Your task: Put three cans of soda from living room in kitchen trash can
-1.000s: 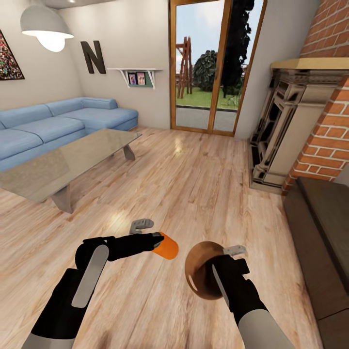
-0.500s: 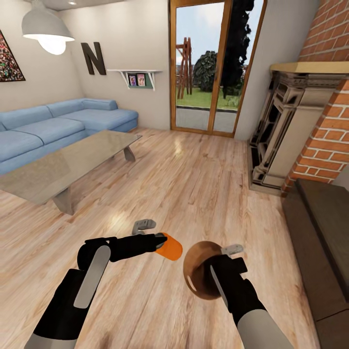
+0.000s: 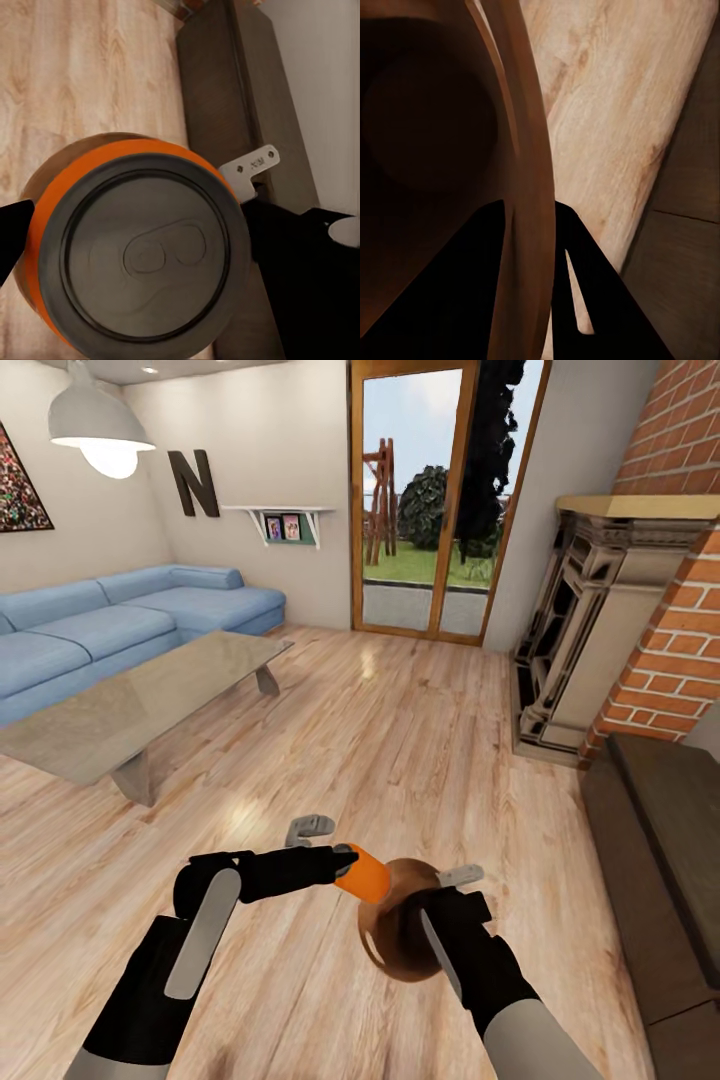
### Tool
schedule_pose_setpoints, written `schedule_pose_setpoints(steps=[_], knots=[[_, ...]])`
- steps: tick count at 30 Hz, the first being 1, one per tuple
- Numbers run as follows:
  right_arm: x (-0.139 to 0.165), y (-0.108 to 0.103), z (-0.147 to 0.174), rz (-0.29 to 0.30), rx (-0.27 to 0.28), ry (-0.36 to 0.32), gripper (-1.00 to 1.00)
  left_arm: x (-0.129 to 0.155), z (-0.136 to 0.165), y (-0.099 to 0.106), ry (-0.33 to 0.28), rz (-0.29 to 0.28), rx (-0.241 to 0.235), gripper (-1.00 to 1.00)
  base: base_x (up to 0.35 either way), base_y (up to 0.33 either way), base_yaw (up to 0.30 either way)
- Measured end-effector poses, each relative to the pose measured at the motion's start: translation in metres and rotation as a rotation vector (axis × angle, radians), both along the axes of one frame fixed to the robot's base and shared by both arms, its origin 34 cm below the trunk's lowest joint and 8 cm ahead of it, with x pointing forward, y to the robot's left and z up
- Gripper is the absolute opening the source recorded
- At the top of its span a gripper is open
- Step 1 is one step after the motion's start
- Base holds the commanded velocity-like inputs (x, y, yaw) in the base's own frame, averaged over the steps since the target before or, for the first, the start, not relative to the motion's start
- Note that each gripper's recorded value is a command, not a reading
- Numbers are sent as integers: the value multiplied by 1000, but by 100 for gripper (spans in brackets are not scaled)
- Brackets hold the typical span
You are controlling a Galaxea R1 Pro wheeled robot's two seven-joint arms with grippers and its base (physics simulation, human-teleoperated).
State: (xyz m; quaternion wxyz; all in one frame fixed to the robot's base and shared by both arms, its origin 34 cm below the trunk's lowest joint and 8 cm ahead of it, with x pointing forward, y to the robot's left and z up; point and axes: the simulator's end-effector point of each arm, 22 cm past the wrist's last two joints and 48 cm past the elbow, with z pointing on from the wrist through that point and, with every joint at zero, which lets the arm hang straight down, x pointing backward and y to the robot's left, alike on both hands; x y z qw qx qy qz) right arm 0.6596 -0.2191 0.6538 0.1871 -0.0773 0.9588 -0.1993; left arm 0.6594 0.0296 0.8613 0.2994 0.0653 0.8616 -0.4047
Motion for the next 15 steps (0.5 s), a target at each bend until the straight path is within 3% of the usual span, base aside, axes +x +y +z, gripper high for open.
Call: schedule_pose_setpoints(steps=[15], knots=[[0, 5, 7, 17, -2, 3, -100, 1, 10, -9, -8, 3, -19, -100, 0, 0, 0]])
